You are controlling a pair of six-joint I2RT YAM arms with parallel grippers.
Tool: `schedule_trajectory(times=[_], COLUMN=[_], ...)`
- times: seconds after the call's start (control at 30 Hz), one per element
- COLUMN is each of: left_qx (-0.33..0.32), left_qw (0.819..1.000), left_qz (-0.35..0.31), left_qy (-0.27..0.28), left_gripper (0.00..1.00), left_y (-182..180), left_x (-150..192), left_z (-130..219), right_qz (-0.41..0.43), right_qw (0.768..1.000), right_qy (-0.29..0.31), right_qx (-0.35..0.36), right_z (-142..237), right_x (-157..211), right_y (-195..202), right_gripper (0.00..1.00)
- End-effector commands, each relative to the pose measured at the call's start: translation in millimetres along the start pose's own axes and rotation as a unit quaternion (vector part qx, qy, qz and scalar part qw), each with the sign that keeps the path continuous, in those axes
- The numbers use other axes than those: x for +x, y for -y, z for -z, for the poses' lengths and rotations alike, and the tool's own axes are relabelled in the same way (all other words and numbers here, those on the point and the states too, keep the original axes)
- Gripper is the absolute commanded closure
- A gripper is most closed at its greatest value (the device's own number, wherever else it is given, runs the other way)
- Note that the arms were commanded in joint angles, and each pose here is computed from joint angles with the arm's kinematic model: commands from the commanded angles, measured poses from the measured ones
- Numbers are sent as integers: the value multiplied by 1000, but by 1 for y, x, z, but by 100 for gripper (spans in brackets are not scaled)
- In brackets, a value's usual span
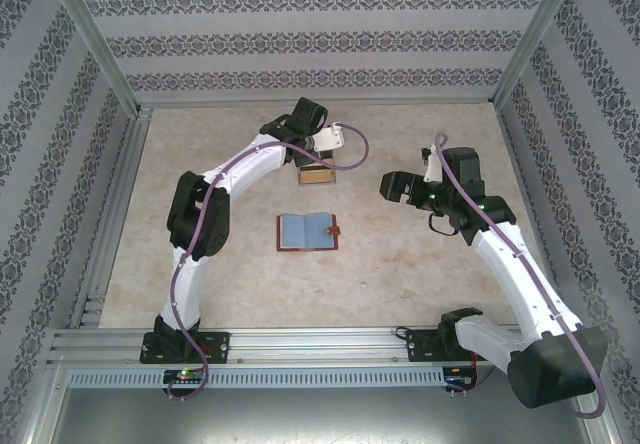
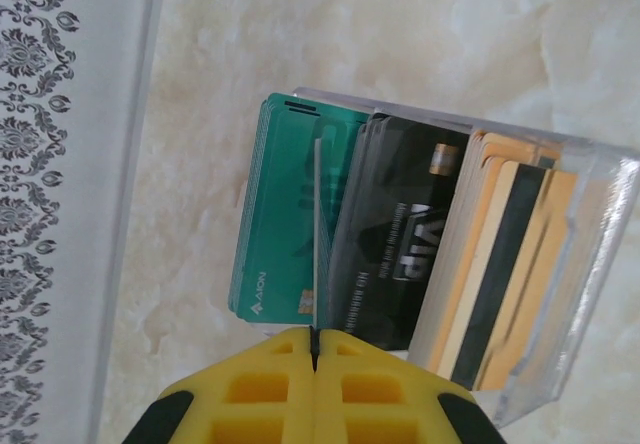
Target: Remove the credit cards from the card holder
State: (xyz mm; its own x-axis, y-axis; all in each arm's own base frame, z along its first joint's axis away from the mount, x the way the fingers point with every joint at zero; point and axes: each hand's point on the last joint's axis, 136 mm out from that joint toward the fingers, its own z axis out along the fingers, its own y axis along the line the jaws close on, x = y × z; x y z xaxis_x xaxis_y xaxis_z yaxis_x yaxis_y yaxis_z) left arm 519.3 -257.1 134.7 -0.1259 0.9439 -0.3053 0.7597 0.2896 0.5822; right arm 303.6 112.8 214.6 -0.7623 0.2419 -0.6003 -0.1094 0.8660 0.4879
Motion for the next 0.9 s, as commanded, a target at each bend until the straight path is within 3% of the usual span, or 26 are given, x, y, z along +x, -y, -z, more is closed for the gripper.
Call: schedule_trajectory(times=[0.0,0.43,0.87], left_qx=[-44,1,-4], left_qw=[998,998,999], left_qz=[-38,-49,-52], left_qy=[18,28,6], left_gripper=[100,100,100], left_y=[-22,-1,4], left_x=[-18,-20,-10], left_z=[1,-14,-36], right_qz=[6,1,-4], right_qw=[1000,1000,1000], right_qy=[-6,-25,-29], right_qx=[-10,-6,-4], right_z=[4,-2,0], right_x=[-4,0,4], right_y=[-5,-1,1], right_gripper=[2,2,2])
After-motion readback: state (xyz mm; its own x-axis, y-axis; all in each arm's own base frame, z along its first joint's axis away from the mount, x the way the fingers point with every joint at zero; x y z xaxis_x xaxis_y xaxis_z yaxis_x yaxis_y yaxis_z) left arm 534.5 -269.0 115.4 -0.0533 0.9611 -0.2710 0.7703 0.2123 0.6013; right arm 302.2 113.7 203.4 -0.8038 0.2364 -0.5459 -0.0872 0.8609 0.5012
